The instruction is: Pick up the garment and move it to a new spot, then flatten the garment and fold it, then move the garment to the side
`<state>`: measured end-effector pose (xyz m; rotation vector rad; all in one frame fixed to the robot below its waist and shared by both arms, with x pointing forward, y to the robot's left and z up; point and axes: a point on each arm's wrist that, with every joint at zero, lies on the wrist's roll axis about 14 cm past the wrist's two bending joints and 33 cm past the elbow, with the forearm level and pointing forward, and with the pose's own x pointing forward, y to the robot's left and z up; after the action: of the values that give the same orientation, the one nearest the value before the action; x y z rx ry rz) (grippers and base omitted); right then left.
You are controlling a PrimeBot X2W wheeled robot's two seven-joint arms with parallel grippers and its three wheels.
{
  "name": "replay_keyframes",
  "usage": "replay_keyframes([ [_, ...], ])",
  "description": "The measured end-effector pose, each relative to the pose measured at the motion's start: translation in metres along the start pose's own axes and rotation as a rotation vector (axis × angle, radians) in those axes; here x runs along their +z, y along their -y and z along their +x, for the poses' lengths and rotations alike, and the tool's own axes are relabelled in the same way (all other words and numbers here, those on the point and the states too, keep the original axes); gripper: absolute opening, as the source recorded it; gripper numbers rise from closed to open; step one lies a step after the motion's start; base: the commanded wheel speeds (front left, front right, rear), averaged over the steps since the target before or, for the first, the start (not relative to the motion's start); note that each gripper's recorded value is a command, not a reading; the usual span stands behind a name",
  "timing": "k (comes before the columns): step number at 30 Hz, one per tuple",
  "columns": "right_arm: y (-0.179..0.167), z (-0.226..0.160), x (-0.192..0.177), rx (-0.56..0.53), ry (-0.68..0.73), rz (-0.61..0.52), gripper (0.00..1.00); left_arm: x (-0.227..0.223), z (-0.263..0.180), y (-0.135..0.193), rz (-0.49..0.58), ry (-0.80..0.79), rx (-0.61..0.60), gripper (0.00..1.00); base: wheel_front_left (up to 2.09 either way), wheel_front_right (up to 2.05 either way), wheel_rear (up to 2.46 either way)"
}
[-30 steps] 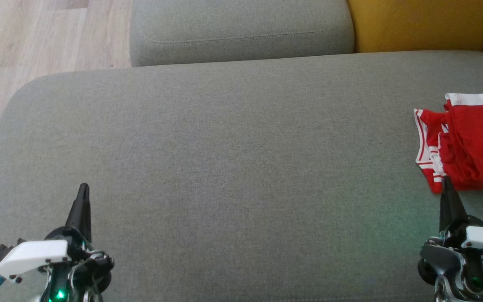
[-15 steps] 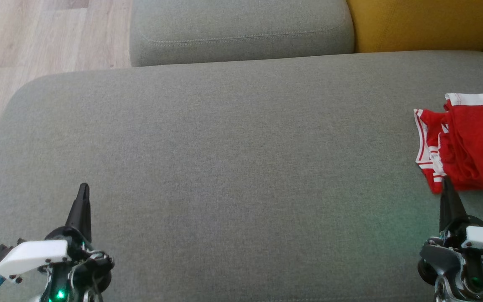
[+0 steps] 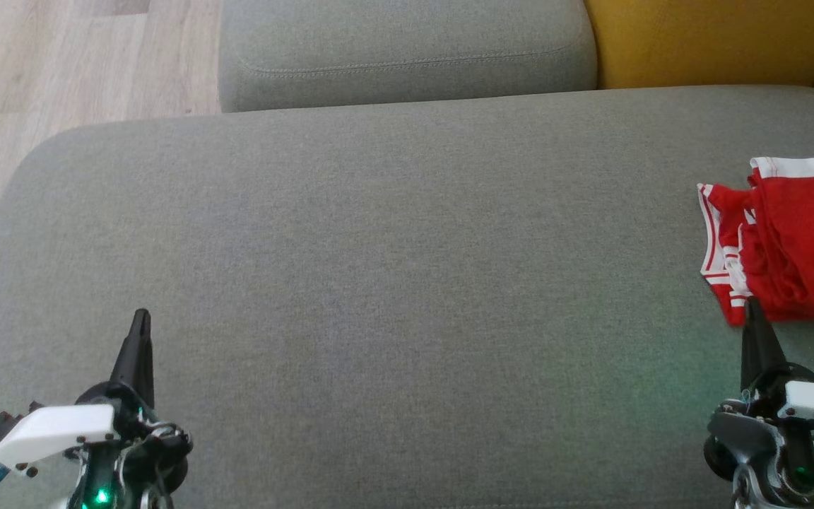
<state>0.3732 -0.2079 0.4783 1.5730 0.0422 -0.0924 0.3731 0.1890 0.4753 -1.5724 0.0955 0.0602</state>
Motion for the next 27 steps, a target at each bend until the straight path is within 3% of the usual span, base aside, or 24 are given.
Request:
replay_keyframes([
  [27, 0.0, 0.0, 0.0001, 0.0, 0.0, 0.0, 0.0, 0.0, 0.0, 0.0, -0.001, 0.0, 0.0, 0.0, 0.0, 0.0, 0.0],
])
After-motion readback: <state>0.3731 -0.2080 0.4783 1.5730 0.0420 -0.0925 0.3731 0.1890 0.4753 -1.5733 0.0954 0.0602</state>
